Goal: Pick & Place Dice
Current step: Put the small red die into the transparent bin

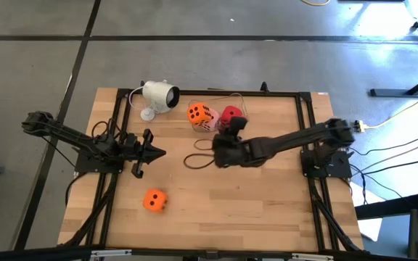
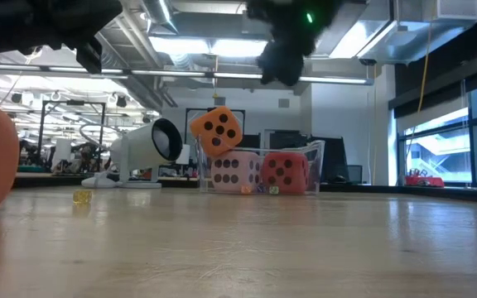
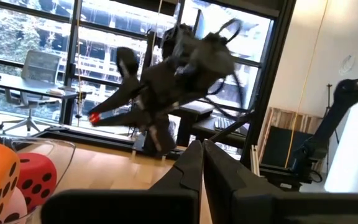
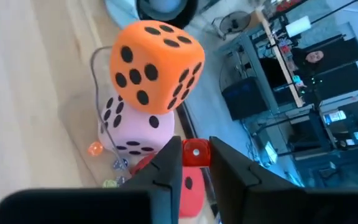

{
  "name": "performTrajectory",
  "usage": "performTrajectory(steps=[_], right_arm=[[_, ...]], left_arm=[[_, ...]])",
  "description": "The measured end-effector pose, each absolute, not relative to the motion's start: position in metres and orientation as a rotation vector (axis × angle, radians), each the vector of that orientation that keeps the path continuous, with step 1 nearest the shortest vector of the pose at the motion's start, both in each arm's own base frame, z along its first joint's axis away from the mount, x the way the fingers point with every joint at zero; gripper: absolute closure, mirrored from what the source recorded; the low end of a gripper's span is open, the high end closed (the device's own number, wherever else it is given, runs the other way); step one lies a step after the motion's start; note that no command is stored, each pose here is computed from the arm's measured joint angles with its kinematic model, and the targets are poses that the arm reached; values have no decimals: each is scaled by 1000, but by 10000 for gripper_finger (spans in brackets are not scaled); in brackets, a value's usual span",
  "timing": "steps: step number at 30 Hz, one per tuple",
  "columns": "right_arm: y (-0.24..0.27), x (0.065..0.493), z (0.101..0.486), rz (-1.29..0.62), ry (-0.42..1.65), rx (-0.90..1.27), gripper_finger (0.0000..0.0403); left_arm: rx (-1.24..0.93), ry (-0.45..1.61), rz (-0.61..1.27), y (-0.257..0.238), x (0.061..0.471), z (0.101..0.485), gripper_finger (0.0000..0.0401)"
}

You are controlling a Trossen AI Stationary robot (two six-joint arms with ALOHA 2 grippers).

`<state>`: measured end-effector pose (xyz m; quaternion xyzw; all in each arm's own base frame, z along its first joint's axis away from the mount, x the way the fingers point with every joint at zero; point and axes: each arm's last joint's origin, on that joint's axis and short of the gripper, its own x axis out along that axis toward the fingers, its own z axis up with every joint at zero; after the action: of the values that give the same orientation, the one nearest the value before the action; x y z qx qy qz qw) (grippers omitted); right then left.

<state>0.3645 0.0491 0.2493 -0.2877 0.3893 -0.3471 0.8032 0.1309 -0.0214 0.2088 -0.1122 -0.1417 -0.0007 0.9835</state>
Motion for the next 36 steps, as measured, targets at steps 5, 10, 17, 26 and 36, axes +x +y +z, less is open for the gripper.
performTrajectory(steps=[5,10,17,26,36], right_arm=[[26,343,212,-735,728,-603,320],[2,335,186,-688,650,-578,346],[-30,332,180,-674,626,-510,318],[-43,332,179,-615,614,-438,273],[-41,334,178,-487,600,-410,277]], left_arm=[[-226,-285,-1,-21,131,209,393],[-226,-285,-2,-21,131,209,395],[-226,-286,-2,-21,131,209,395],[-226,-286,-2,-21,131,209,395],[-226,-286,-2,-21,131,209,393]])
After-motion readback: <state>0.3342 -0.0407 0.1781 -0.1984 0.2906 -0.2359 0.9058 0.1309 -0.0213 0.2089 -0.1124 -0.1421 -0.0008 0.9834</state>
